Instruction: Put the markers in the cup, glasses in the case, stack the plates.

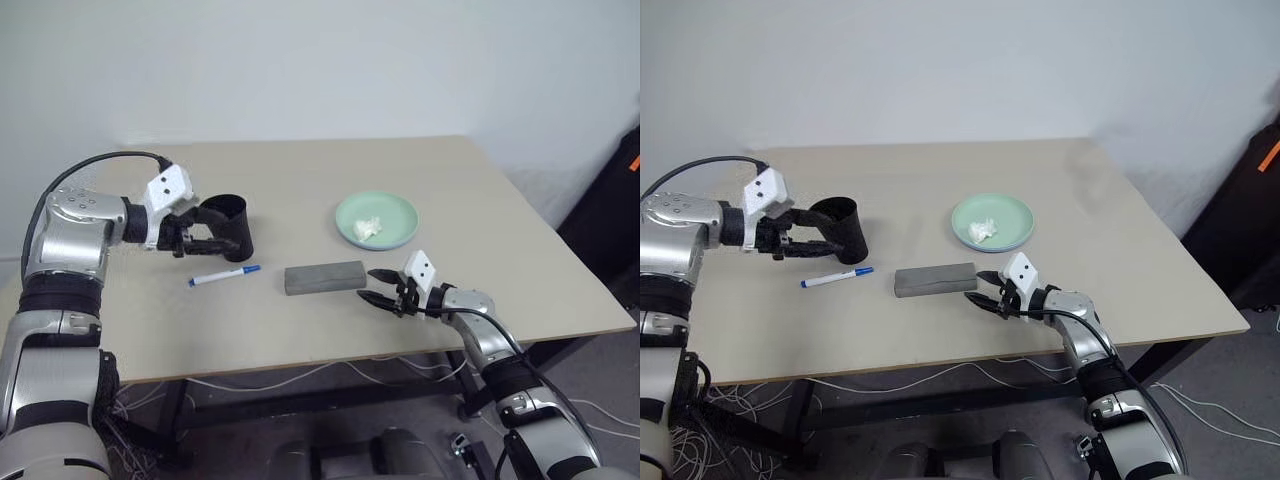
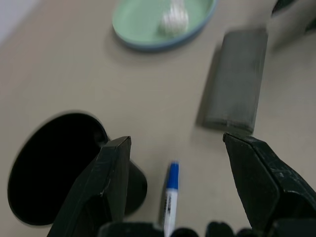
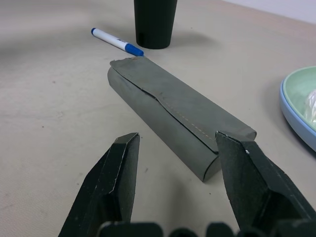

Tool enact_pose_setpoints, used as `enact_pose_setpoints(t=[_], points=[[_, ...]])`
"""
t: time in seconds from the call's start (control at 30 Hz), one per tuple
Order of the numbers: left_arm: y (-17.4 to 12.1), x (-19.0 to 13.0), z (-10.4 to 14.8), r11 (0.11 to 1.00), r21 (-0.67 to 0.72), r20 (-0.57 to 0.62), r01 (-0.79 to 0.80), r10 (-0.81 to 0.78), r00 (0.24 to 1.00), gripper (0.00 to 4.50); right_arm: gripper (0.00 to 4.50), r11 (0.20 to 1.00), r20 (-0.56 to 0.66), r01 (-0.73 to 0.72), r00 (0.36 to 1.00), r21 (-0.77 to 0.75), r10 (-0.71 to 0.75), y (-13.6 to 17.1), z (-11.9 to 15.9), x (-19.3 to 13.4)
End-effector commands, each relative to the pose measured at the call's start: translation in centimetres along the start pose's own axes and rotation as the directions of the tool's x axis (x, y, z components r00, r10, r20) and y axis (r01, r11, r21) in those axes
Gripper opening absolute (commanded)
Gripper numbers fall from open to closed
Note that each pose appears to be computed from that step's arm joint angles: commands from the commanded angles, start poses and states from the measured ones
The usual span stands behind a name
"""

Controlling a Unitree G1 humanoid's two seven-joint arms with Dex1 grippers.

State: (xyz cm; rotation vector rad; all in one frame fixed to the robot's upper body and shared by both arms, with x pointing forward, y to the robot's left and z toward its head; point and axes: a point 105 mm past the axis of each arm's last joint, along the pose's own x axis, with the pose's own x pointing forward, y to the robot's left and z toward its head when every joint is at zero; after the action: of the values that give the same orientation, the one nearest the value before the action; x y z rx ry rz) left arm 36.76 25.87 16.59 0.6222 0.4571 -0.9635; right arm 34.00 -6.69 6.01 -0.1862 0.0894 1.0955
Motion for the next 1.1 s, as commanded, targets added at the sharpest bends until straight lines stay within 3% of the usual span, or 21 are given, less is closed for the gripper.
enact_pose_setpoints(t=[0.03,0.17,0.3,0.5,1.1], points=[[0.8,-0.5,-0.7,0.996,0.087,-0.144,-0.002,0.015,0.989,3.12,2.66,0.999,0.039,0.02,0.999,-0.045,-0.019,-0.8,1.6,-0.1],[1.6,0.3,-2.5,0.995,0.103,-0.277,-0.015,0.043,0.96,3.12,2.66,0.999,0.037,0.028,0.999,-0.044,-0.026,-0.9,1.5,-0.2],[2.2,1.0,-3.5,0.992,0.113,-0.338,-0.048,0.084,0.938,3.12,2.66,0.998,0.033,0.035,0.999,-0.044,-0.034,-1.0,1.4,-0.4],[2.1,2.0,-4.6,0.991,0.124,-0.376,-0.052,0.096,0.922,4.46,2.66,0.998,0.028,0.045,0.999,-0.047,-0.044,-1.2,1.4,-0.8],[-0.5,3.9,-6.8,0.997,-0.065,-0.408,0.032,-0.056,0.911,4.46,2.66,0.998,0.028,0.035,0.999,-0.047,-0.034,-0.9,1.4,-0.5]])
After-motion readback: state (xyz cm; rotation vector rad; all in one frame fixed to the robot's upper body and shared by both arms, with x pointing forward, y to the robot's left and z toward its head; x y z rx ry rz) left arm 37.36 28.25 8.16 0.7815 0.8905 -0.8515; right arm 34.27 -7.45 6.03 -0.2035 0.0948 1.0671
